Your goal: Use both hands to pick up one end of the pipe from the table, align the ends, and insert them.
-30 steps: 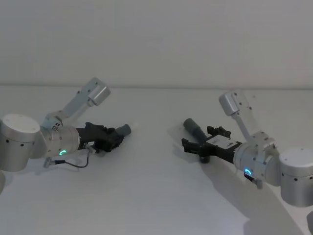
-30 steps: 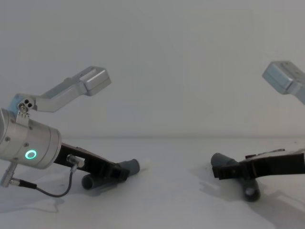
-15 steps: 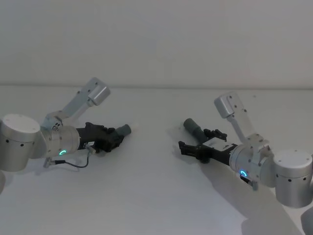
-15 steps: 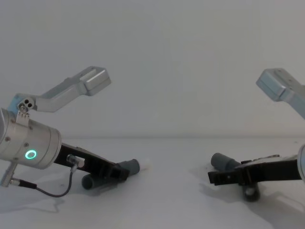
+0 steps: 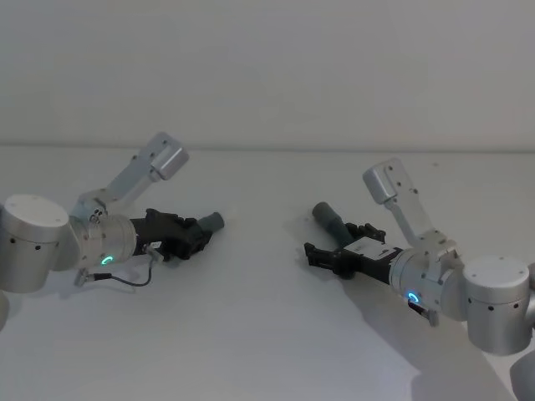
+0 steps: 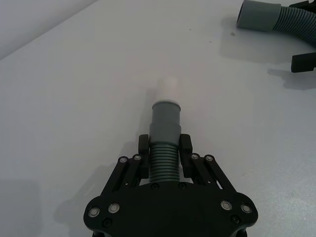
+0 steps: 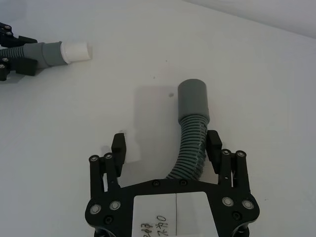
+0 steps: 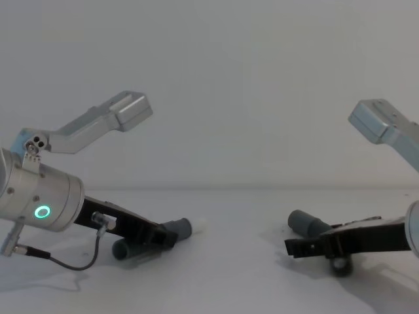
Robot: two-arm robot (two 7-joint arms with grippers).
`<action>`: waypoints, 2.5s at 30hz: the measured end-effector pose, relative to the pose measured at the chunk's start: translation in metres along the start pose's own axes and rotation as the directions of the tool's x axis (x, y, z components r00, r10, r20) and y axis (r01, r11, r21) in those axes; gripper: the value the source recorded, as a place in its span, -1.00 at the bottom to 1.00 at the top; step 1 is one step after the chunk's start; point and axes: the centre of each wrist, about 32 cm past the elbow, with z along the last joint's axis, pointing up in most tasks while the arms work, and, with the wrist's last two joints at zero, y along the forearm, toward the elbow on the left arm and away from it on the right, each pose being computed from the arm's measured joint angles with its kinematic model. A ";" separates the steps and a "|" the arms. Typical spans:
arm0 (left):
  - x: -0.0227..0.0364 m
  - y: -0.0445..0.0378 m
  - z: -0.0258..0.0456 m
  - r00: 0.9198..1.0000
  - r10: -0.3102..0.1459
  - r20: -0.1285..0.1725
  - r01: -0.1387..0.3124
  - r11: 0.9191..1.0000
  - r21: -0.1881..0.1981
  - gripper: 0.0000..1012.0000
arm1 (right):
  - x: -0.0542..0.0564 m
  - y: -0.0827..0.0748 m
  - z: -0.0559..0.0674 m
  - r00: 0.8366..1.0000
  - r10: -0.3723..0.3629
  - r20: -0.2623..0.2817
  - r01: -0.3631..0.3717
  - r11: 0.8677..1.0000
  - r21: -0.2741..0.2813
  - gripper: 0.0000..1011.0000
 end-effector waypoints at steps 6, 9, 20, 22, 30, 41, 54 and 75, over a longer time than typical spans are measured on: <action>0.0000 0.0000 0.0000 1.000 0.000 0.000 0.000 1.000 0.000 -0.30 | 0.000 0.001 0.000 1.000 0.000 -0.001 0.000 1.000 -0.001 0.67; 0.0000 0.0000 0.0000 1.000 0.000 0.000 0.000 1.000 0.000 -0.30 | 0.000 0.001 0.000 1.000 0.001 -0.001 -0.001 1.000 -0.001 0.48; 0.0000 0.0000 0.0000 1.000 0.000 0.000 0.000 1.000 0.000 -0.30 | 0.000 0.001 0.000 1.000 0.001 -0.002 -0.001 1.000 -0.003 -0.20; 0.0000 0.0000 0.0000 1.000 0.000 0.000 0.000 1.000 0.000 -0.30 | 0.000 0.001 0.000 1.000 0.001 -0.002 -0.001 1.000 -0.003 -0.35; 0.0000 0.0000 0.0000 1.000 0.000 0.000 0.000 1.000 0.000 -0.30 | 0.000 0.001 -0.001 1.000 0.001 -0.002 -0.001 1.000 -0.004 -0.43; -0.0004 0.0001 0.0006 1.000 0.000 0.009 0.000 1.000 -0.003 -0.30 | -0.001 0.000 -0.001 1.000 0.003 0.003 -0.003 1.000 0.011 -0.43; -0.0004 0.0086 0.0122 0.994 0.001 0.113 0.009 0.996 -0.093 -0.30 | 0.002 -0.012 0.009 0.998 0.017 0.055 -0.025 0.989 0.145 -0.43; 0.0245 0.0455 0.0299 0.948 -0.056 0.313 0.133 0.964 -0.228 -0.30 | 0.032 -0.049 0.018 0.955 0.166 0.246 -0.227 0.942 0.245 -0.43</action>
